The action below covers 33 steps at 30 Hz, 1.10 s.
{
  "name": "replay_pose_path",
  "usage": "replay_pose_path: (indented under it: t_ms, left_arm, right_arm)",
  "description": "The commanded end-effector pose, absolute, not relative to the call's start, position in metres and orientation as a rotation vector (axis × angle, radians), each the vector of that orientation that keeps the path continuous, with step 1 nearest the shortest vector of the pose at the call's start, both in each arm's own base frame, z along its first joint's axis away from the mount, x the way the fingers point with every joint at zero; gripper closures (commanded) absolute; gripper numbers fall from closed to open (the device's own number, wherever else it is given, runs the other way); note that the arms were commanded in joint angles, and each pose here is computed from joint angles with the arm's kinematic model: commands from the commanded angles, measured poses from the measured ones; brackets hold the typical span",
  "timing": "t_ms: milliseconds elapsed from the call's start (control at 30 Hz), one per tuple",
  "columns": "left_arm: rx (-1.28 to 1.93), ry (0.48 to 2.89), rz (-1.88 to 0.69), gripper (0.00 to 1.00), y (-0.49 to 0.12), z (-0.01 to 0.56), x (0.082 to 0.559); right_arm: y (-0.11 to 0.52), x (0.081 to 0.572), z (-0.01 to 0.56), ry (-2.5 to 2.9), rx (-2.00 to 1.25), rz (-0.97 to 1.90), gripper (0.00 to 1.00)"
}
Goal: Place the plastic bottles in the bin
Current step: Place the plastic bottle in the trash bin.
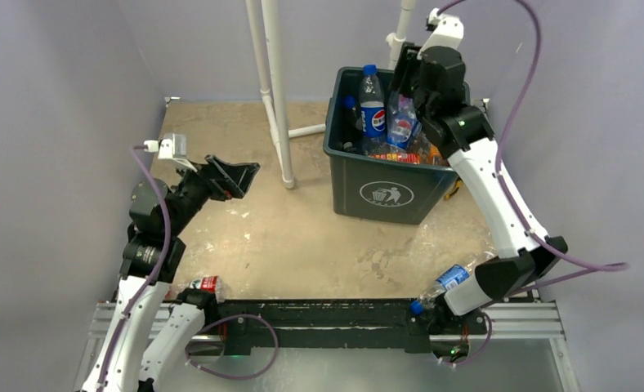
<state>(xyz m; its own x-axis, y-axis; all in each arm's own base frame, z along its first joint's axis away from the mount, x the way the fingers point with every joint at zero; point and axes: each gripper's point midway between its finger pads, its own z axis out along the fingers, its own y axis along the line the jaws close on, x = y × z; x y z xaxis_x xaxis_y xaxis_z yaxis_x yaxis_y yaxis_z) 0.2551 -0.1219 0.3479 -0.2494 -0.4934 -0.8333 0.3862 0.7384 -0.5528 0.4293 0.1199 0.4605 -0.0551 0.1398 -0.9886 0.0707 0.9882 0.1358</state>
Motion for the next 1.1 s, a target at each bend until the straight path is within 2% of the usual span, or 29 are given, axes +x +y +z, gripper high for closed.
replay_pose_path:
  t_ms: [0,67,100,233,367,467,767,933,1067]
  left_arm:
    - [-0.046,1.561,-0.768,0.01,-0.113,0.366,0.240]
    - [-0.055,1.577,-0.762,0.01,-0.112,0.359,0.241]
    - [-0.058,1.584,-0.764,0.01,-0.112,0.356,0.241]
    - [-0.077,1.577,-0.779,0.01,-0.113,0.350,0.244]
    - [-0.091,1.560,-0.797,0.01,-0.114,0.352,0.246]
    - [-0.107,1.564,-0.805,0.01,-0.114,0.350,0.249]
    - [-0.162,1.620,-0.734,0.01,-0.102,0.336,0.243]
    - [-0.179,1.654,-0.633,0.01,-0.087,0.332,0.237]
    - [-0.173,1.662,-0.625,0.01,-0.086,0.326,0.233]
  right_arm:
    - [0.141,0.415,0.449,1.703,0.174,0.281,0.43]
    - [0.138,0.415,0.444,1.722,0.190,0.272,0.07]
    - [0.134,0.414,0.445,1.721,0.203,0.264,0.01]
    - [0.107,0.395,0.473,1.629,0.301,0.223,0.01]
    - [0.054,0.360,0.507,1.493,0.440,0.083,0.01]
    - [0.016,0.342,0.502,1.454,0.534,-0.026,0.01]
    - [-0.041,0.342,0.417,1.590,0.655,-0.125,0.01]
    - [-0.039,0.359,0.355,1.737,0.651,-0.045,0.01]
    - [-0.029,0.366,0.328,1.792,0.619,0.032,0.04]
